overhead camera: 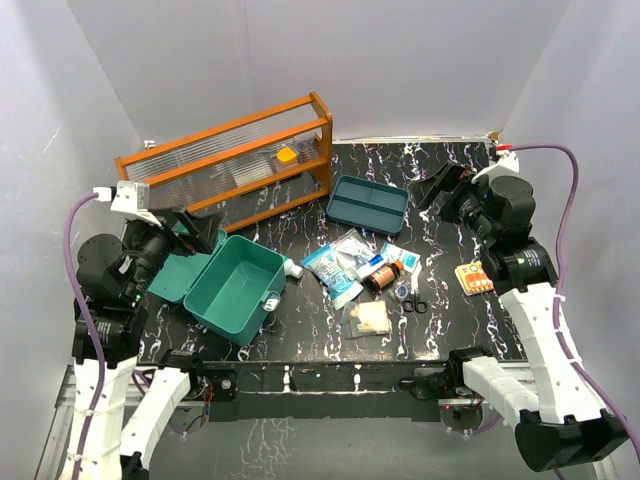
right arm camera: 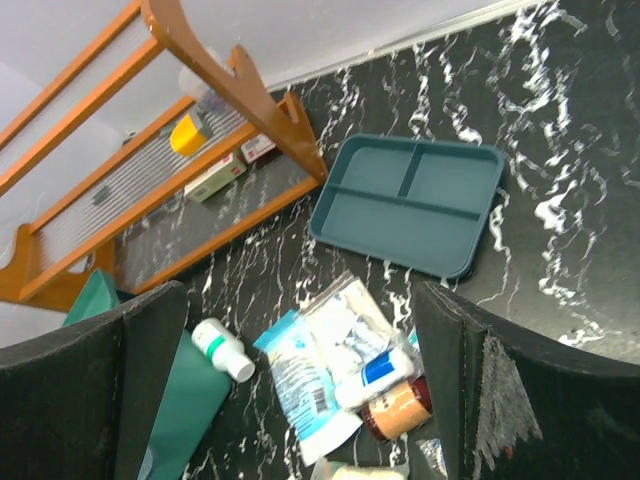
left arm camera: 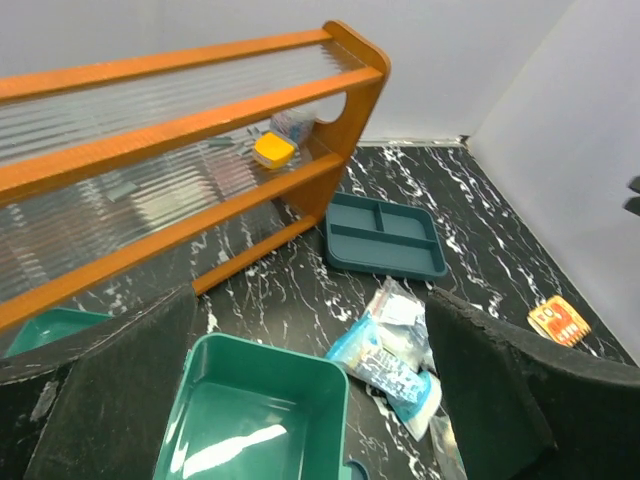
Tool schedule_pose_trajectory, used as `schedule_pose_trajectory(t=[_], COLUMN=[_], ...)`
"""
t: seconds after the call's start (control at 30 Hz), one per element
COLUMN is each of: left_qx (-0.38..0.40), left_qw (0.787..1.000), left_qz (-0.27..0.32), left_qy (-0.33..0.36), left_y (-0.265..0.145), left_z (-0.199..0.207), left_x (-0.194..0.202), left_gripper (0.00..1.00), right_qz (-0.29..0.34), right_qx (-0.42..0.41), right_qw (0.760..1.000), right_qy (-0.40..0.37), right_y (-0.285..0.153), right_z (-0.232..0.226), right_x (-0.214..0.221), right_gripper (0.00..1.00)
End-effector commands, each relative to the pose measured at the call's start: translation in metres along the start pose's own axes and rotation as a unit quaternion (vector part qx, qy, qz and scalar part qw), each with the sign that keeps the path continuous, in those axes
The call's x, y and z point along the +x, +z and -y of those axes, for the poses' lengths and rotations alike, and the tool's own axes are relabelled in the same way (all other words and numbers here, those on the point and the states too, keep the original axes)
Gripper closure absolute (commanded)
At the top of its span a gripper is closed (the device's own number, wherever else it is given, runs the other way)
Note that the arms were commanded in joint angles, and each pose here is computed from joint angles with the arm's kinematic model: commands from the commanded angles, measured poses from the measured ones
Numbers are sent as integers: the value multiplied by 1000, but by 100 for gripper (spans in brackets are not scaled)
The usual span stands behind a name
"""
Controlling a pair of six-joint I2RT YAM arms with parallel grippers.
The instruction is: Organize the medicine kit
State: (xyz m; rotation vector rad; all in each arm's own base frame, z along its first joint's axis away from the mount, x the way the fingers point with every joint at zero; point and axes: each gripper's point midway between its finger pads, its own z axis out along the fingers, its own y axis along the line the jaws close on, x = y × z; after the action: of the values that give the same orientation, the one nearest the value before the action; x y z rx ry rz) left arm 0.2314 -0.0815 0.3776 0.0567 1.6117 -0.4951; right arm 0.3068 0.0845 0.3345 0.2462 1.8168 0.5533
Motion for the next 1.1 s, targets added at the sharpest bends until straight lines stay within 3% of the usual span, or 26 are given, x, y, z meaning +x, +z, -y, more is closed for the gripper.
schedule_pose_trajectory(t=[0.0, 0.33, 0.53, 0.7, 0.93, 1.07], left_qx=[48, 63, 156, 198, 152, 147], left_qw=[999, 995, 981, 968, 964, 961], left_qz=[-13, -36, -82, -111, -164, -174], left_qy=[-19, -71, -84, -110, -145, -155], left_y=[-8, -10, -10, -9, 18, 28], left_z=[16, 20, 47, 57, 33, 30], left_x=[9, 27, 49, 66, 99, 101], left_gripper=[3, 1, 1, 1, 5, 6], right_qz=[12, -25, -73, -132, -177, -202], right_qx=[-68, -96, -145, -192, -176, -172], right_qw=[997, 993, 986, 972, 968, 963], right_qy=[25, 58, 28, 14, -27, -36], right_y=[-2, -1, 4, 18, 50, 66], right_z=[-21, -21, -27, -31, -39, -52], right_x=[-5, 22, 48, 77, 128, 161], right_gripper=[3, 2, 3, 12, 17, 26])
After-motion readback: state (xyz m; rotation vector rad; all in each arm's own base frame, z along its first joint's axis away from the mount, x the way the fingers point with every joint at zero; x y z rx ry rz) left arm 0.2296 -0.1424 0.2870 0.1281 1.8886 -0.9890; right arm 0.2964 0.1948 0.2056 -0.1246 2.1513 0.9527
